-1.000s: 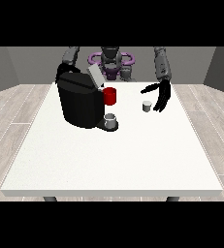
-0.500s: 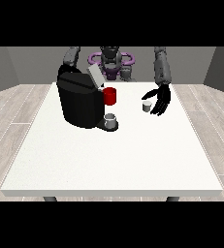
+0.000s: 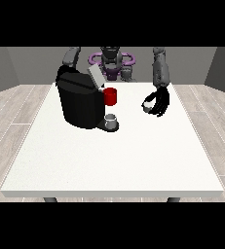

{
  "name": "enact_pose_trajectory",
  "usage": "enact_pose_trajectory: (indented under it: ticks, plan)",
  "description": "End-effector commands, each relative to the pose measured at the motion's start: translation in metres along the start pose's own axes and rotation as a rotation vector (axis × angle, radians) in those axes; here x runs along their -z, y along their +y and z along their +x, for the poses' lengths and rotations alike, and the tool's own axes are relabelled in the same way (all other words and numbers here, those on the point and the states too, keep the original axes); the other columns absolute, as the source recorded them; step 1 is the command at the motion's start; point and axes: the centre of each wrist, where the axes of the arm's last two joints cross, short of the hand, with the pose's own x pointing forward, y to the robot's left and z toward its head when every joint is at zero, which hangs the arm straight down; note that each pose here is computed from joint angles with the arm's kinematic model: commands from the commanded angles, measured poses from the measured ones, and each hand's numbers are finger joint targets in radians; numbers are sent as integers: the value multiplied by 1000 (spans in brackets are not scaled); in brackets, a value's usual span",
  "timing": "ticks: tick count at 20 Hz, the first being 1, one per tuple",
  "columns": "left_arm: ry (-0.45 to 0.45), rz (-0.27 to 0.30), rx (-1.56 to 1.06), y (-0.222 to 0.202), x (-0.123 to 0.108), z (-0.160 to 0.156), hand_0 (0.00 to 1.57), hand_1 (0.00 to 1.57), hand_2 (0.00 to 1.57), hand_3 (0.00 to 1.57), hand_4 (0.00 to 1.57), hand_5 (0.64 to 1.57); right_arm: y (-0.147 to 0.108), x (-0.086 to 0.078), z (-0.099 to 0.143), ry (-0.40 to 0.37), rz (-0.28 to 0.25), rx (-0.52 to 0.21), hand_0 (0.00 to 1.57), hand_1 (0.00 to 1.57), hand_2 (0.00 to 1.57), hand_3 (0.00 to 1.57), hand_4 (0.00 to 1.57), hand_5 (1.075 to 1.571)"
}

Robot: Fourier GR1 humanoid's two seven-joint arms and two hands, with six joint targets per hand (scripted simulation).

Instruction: Insert the coffee pod into the coffee machine and close the lid

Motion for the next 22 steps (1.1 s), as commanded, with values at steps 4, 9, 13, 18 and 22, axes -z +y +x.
enact_pose_trajectory:
  ticks: [4,9,13,18,22]
  plan:
    - [-1,-13,113,-16,8,18,930,930,1040,820,281,1571,-14,-4,-18,39,-16,9,0,0,0,0,487,1571]
    - [-31,-24,153,11,10,4,1174,1174,1286,1183,412,1571,-1,-2,-11,15,-16,25,0,0,0,0,424,1571]
    - [-125,-36,117,17,14,9,1424,1424,1457,1423,564,1571,-19,7,-2,55,-35,28,0,0,0,0,442,1571]
    - [-222,-99,86,20,33,58,1388,1388,1408,1353,583,1571,-20,-2,-31,126,-47,13,0,0,0,0,490,1571]
    - [-267,-121,90,29,44,90,1243,1243,1327,1315,535,1571,2,-6,-43,140,-45,15,0,0,0,0,443,1571]
